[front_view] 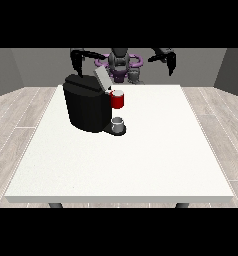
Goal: Insert the coffee pod into the coffee machine and close the lid
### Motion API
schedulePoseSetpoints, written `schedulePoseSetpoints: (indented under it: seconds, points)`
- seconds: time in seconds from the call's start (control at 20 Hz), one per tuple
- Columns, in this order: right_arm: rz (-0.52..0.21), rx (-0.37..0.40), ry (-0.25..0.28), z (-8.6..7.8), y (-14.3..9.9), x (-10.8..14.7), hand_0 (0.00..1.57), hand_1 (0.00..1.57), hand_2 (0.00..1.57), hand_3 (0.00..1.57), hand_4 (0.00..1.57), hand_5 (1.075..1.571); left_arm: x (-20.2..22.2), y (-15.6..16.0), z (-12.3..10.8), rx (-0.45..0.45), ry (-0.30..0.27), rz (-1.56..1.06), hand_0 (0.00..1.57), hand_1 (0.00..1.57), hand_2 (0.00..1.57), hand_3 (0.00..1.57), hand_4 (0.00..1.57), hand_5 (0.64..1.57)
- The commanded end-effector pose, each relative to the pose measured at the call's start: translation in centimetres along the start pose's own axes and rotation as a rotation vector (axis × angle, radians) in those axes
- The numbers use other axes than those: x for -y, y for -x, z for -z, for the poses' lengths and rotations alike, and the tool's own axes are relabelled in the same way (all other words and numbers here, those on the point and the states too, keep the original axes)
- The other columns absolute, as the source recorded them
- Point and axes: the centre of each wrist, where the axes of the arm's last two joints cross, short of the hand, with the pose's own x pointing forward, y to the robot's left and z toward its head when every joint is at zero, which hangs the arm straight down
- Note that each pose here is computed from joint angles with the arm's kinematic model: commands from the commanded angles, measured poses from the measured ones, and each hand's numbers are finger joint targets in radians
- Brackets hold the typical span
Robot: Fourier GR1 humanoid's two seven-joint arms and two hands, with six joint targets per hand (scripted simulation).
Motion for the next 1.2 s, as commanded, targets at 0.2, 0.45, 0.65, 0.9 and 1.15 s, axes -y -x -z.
schedulePoseSetpoints:
  seconds: [0.2, 0.45, 0.65, 0.9, 1.15]
  points:
    - [-0.012, 0.057, -0.055, 1.5, -0.6, -2.1, 0.00, 0.00, 0.00, 0.00, 0.00, 1.571, -1.8, -2.8, -1.4, 0.079, -0.014, 0.017, 0.00, 0.00, 0.00, 0.00, 0.38, 1.571]
    - [-0.042, 0.078, -0.153, 1.6, -1.7, -6.2, 0.00, 0.00, 0.00, 0.00, 0.00, 1.571, -3.4, -2.5, -2.0, 0.072, -0.106, 0.028, 0.00, 0.00, 0.00, 0.00, 0.37, 1.571]
    - [-0.074, 0.056, -0.155, 2.4, -2.0, -4.4, 0.00, 0.00, 0.00, 0.00, 0.07, 1.571, -1.6, -1.9, -3.7, 0.071, -0.097, 0.057, 0.00, 0.00, 0.00, 0.00, 0.33, 1.571]
    - [-0.085, 0.118, -0.152, 3.7, -4.9, -6.0, 0.00, 0.00, 0.00, 0.00, 0.20, 1.571, -4.1, -2.8, -3.4, 0.087, -0.139, 0.094, 0.00, 0.00, 0.00, 0.00, 0.36, 1.571]
    - [-0.153, 0.183, -0.205, 4.2, -7.3, -7.6, 0.00, 0.00, 0.00, 0.00, 0.16, 1.571, -4.7, -4.2, -2.5, 0.104, -0.109, 0.079, 0.00, 0.00, 0.00, 0.00, 0.36, 1.571]
